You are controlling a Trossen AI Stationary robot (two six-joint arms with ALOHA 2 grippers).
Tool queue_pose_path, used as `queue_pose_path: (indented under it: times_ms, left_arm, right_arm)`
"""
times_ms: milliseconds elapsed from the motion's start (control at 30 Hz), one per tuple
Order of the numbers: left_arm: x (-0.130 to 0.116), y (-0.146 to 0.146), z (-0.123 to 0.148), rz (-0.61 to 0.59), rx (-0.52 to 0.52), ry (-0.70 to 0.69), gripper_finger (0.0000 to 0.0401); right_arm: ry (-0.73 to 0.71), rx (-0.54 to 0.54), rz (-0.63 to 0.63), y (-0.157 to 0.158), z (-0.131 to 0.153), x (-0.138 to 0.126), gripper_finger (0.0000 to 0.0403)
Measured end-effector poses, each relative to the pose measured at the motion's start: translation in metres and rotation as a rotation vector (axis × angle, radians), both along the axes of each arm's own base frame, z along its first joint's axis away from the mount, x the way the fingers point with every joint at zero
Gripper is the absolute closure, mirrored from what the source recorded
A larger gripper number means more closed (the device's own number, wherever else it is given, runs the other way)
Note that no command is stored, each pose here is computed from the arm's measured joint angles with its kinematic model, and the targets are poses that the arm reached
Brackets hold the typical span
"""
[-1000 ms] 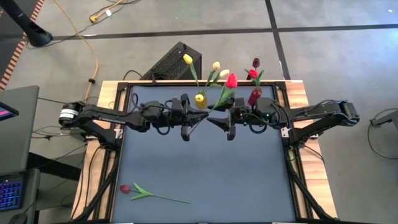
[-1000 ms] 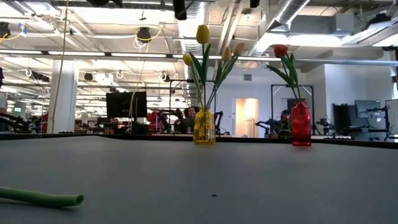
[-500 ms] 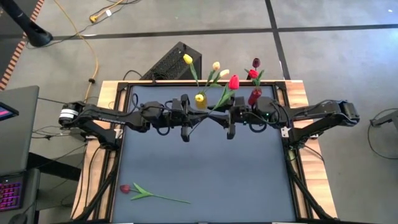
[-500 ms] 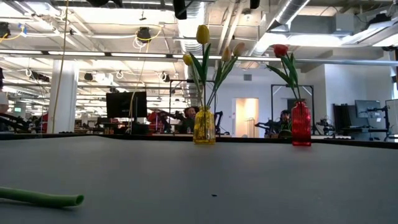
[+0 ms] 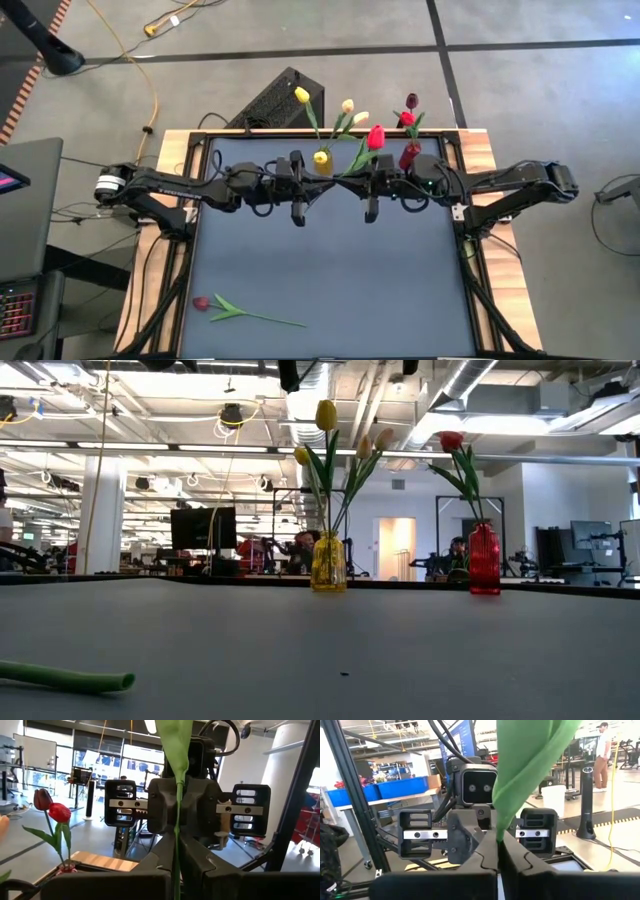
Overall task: Sort flowers into vase by color
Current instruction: Put the red flower into the red vase
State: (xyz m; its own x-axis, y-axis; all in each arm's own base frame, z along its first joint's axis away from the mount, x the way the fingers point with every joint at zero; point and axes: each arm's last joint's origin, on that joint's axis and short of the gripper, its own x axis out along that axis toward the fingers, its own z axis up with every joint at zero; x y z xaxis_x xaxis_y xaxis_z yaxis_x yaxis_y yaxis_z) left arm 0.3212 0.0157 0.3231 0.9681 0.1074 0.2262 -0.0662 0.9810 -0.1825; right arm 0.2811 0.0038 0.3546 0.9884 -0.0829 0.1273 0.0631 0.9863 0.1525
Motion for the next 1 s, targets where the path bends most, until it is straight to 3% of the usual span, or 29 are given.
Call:
queue_pose_path:
  times_ms: [167, 367, 600, 800, 1000]
  left_arm:
    - [0.0, 0.0, -0.001, -0.004, 0.071, 0.018, 0.036]
    - [-0.01, 0.008, 0.0, 0.088, 0.065, 0.131, 0.0292]
    - [-0.026, 0.015, 0.001, 0.147, 0.041, 0.259, 0.0258]
    - [-0.025, 0.015, -0.003, 0.137, -0.003, 0.287, 0.0259]
    - [-0.025, 0.015, -0.006, 0.138, -0.031, 0.306, 0.0258]
  right_arm:
    - [0.038, 0.015, -0.003, -0.002, 0.003, -0.01, 0.0379]
    - [0.219, 0.025, -0.093, -0.017, 0.008, -0.054, 0.0374]
    - [0.436, 0.1, -0.429, -0.037, 0.004, -0.128, 0.0376]
    - [0.402, 0.129, -0.724, -0.048, 0.01, -0.178, 0.0375]
    - [0.382, 0.159, -0.909, -0.059, 0.011, -0.198, 0.0375]
